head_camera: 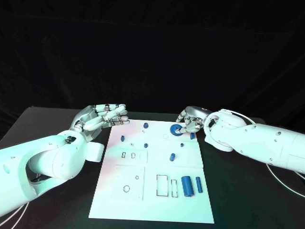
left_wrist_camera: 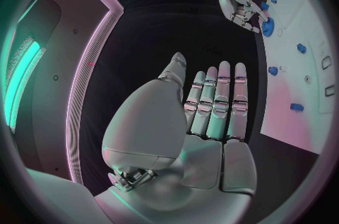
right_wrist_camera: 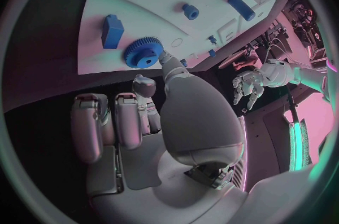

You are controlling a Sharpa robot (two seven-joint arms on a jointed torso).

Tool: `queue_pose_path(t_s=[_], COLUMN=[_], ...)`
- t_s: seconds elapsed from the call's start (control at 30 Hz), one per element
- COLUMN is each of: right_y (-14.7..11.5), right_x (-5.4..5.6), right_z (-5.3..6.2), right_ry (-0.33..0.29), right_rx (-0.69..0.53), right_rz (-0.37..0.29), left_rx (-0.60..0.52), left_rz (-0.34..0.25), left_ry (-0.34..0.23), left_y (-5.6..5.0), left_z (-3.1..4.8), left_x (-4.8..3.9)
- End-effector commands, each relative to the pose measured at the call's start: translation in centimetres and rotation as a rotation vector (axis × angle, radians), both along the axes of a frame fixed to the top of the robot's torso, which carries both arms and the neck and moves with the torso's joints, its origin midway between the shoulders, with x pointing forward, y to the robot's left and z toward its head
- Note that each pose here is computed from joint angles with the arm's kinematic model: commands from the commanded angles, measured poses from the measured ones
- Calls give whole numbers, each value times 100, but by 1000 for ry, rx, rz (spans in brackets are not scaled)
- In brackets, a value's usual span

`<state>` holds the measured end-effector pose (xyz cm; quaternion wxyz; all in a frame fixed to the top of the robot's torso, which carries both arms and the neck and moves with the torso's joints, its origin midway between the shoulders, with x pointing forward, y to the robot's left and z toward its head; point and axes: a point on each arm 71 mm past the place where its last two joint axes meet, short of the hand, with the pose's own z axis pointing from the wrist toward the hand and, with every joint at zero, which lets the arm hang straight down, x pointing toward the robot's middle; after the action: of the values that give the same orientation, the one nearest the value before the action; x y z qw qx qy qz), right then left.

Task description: Assemble the parts on the task board

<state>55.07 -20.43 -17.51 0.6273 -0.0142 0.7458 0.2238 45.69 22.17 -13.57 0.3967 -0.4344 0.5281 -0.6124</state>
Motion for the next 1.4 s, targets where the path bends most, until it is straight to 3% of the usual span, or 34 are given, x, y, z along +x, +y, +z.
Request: queue_pose_path(t_s=[0.03,0.97,1.4], right_y=[22,41,59], right_x=[3,33,27], right_z=[-34,-118,-78], right_ry=[19,40,-51], right_rx=[-25,-53,-54], right_rz=[8,16,-4], left_rx=[-5,-1,-1], left_rz=[-23,-7,-8], left_ry=[-6,-10,-9], left_y=[-36,-22,-19], left_z=[13,16,15], left_x=[-3,-2,-1])
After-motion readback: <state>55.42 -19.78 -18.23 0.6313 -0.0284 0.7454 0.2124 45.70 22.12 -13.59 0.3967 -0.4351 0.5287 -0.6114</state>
